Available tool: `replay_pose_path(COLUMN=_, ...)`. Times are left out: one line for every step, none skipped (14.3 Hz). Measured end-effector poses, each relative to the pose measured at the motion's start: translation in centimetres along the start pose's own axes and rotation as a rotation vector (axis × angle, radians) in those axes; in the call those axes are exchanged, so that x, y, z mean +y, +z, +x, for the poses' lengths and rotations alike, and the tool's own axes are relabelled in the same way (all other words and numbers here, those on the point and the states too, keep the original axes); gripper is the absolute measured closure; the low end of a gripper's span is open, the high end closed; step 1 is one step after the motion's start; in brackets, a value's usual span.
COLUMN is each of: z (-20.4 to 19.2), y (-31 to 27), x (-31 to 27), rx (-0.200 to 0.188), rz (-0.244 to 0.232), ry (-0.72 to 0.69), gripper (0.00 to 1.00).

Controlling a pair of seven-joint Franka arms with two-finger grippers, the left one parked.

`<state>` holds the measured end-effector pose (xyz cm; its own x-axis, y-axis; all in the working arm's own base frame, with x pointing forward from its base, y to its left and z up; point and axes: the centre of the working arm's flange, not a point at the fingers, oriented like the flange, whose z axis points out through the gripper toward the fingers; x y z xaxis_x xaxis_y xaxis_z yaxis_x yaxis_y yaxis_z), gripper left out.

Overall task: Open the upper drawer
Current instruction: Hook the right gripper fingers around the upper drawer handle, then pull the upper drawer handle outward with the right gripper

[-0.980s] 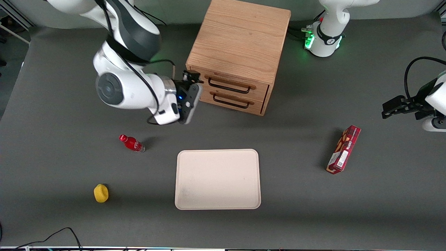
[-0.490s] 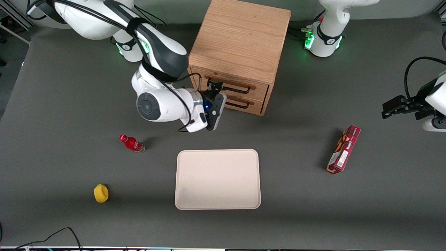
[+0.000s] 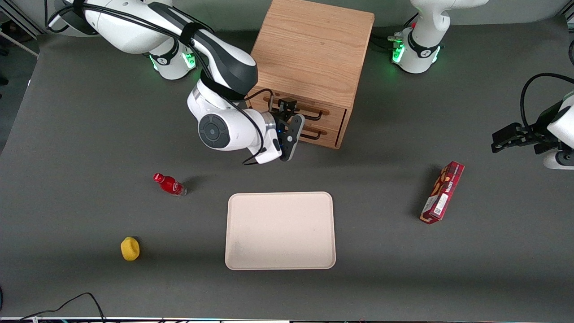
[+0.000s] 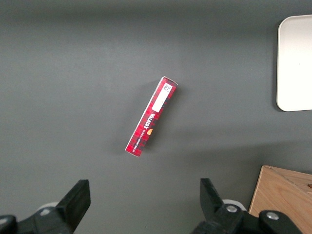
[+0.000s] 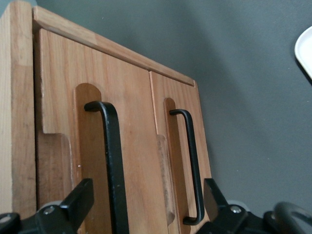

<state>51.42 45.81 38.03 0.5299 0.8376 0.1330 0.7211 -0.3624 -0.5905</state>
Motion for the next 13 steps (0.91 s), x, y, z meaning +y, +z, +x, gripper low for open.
replay_pose_path(z=-0.1, y=0.5, x=0.0, rx=-0.002, rz=-0.005, ry=0.000, gripper=0.00)
replay_pose_path(z=-0.2, y=0.9, x=0.2, rx=-0.010, rz=-0.012, ry=-0.002, gripper=0.00)
replay_pose_path(z=-0.3, y=1.1, x=0.3, rx=-0.015, rz=-0.016, ry=-0.002, gripper=0.00)
replay_pose_path(z=-0.3, y=1.3, x=0.5, rx=-0.015, rz=-0.022, ry=-0.003, gripper=0.00)
replay_pose_path(z=-0.3, y=1.5, x=0.7, rx=-0.014, rz=-0.030, ry=-0.004, gripper=0.00)
replay_pose_path(z=-0.3, y=1.5, x=0.7, rx=-0.016, rz=-0.032, ry=-0.006, gripper=0.00)
replay_pose_path(z=-0.3, y=1.5, x=0.7, rx=-0.016, rz=-0.036, ry=-0.009, gripper=0.00)
replay_pose_path(z=-0.2, y=1.4, x=0.7, rx=-0.017, rz=-0.041, ry=-0.011, gripper=0.00)
replay_pose_path(z=-0.2, y=1.3, x=0.8, rx=-0.017, rz=-0.047, ry=-0.013, gripper=0.00)
replay_pose_path(z=-0.2, y=1.0, x=1.0, rx=-0.015, rz=-0.058, ry=-0.015, gripper=0.00)
replay_pose_path(z=0.0, y=0.5, x=1.5, rx=-0.007, rz=-0.075, ry=-0.014, gripper=0.00)
replay_pose_path(z=0.1, y=-0.4, x=2.4, rx=0.008, rz=-0.094, ry=-0.010, gripper=0.00)
replay_pose_path(z=0.0, y=-1.1, x=3.5, rx=0.019, rz=-0.104, ry=-0.001, gripper=0.00)
